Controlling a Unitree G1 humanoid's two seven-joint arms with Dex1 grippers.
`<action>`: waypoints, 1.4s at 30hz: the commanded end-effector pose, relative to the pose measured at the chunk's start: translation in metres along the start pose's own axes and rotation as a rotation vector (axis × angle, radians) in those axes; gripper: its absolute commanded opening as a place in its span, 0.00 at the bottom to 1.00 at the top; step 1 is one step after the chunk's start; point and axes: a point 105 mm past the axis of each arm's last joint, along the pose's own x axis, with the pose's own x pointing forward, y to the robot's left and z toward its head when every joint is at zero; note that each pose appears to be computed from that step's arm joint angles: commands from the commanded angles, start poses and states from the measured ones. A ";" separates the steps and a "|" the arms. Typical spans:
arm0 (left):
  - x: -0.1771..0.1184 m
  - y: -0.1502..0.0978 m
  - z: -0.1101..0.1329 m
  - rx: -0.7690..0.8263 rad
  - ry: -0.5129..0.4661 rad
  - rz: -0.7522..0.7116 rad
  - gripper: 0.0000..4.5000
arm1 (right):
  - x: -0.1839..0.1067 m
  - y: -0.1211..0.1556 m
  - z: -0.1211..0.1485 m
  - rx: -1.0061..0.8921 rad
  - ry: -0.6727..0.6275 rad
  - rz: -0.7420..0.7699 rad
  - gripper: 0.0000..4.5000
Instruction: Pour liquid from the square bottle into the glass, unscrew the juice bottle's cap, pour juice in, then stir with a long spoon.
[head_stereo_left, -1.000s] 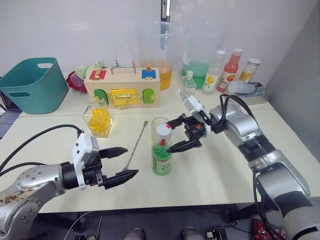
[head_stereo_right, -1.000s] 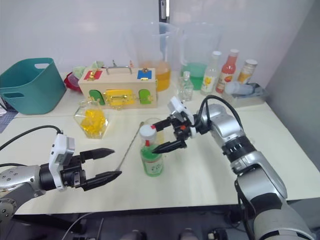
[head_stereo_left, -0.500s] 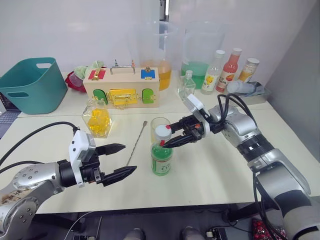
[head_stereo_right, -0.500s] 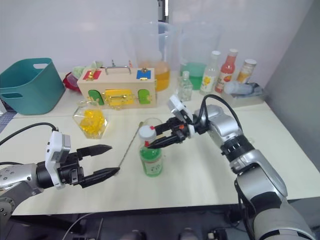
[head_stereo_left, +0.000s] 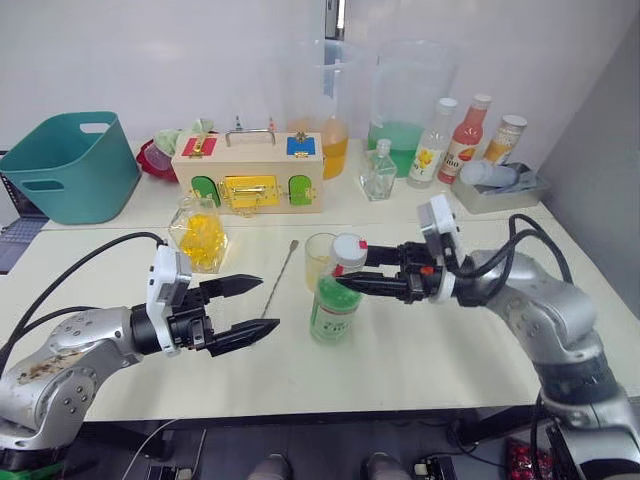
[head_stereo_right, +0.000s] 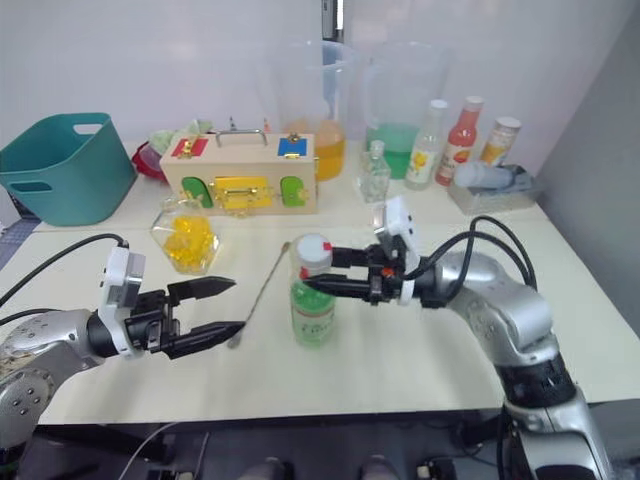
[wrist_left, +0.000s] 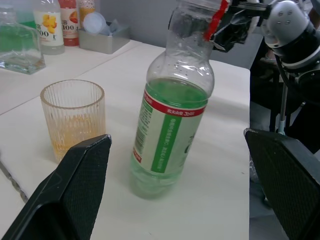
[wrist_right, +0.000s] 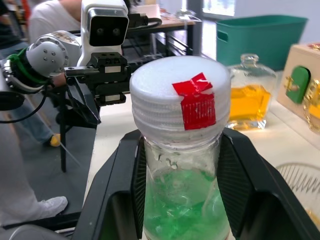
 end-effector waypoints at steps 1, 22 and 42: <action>0.002 0.007 0.004 0.031 -0.002 -0.031 1.00 | -0.001 0.005 0.017 -0.033 -0.023 -0.195 0.32; 0.009 0.016 0.004 0.067 0.016 -0.072 1.00 | -0.005 0.014 -0.030 0.178 -0.005 -0.530 0.32; -0.015 0.000 0.005 0.083 0.014 0.110 1.00 | -0.032 -0.024 -0.007 -0.043 0.113 0.305 0.76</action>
